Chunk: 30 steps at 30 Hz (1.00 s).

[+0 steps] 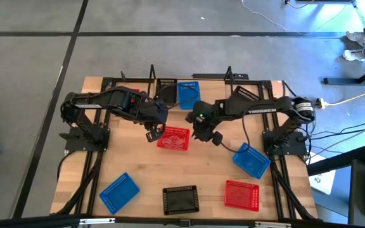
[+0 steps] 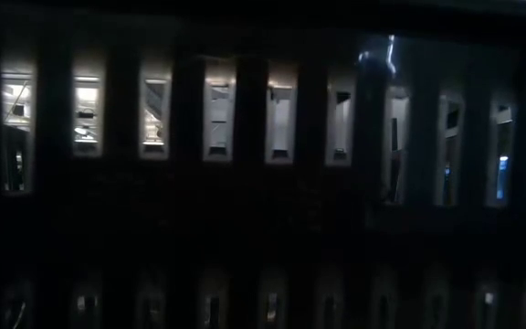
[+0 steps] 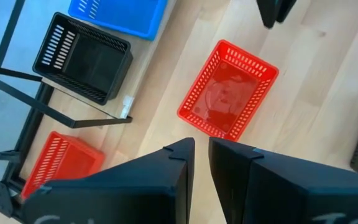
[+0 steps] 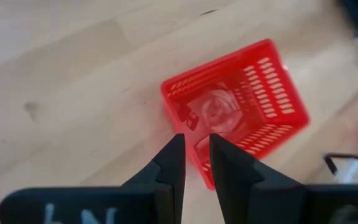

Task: Stack baskets on shelf by color
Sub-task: Put the middle red bin on the shelf

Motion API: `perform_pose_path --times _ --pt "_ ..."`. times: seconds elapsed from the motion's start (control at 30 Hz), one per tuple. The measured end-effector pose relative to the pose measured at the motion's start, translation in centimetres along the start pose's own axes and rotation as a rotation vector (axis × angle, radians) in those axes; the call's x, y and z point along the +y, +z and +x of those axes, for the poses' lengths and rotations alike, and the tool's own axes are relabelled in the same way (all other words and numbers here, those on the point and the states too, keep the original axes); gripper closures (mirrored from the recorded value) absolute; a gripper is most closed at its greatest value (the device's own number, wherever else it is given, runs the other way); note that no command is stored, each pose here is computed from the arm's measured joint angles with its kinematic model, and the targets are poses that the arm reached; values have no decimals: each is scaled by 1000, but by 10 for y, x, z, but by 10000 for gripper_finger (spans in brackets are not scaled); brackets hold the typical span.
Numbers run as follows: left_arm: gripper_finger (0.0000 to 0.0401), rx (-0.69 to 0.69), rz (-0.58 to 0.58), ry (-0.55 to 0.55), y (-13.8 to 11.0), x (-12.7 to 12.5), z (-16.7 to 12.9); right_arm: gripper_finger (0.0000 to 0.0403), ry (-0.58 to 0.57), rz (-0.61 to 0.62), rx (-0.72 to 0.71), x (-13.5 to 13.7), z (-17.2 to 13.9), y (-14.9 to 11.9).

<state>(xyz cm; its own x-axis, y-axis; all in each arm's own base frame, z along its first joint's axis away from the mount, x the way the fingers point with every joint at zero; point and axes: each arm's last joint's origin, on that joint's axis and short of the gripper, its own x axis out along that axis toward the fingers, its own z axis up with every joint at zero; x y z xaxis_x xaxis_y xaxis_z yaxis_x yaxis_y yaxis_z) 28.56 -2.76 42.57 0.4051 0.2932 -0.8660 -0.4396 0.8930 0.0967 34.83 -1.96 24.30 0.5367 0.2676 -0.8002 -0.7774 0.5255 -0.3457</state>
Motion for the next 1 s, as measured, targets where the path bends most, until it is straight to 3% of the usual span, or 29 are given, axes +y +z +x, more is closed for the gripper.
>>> perform_pose_path --times 0.37,1.0 --pt "362 0 -30 0 0 0 0 331 38 -121 18 -1 39 -7" --pt "362 -5 -35 -4 0 0 0 331 67 -213 31 -1 64 -16"
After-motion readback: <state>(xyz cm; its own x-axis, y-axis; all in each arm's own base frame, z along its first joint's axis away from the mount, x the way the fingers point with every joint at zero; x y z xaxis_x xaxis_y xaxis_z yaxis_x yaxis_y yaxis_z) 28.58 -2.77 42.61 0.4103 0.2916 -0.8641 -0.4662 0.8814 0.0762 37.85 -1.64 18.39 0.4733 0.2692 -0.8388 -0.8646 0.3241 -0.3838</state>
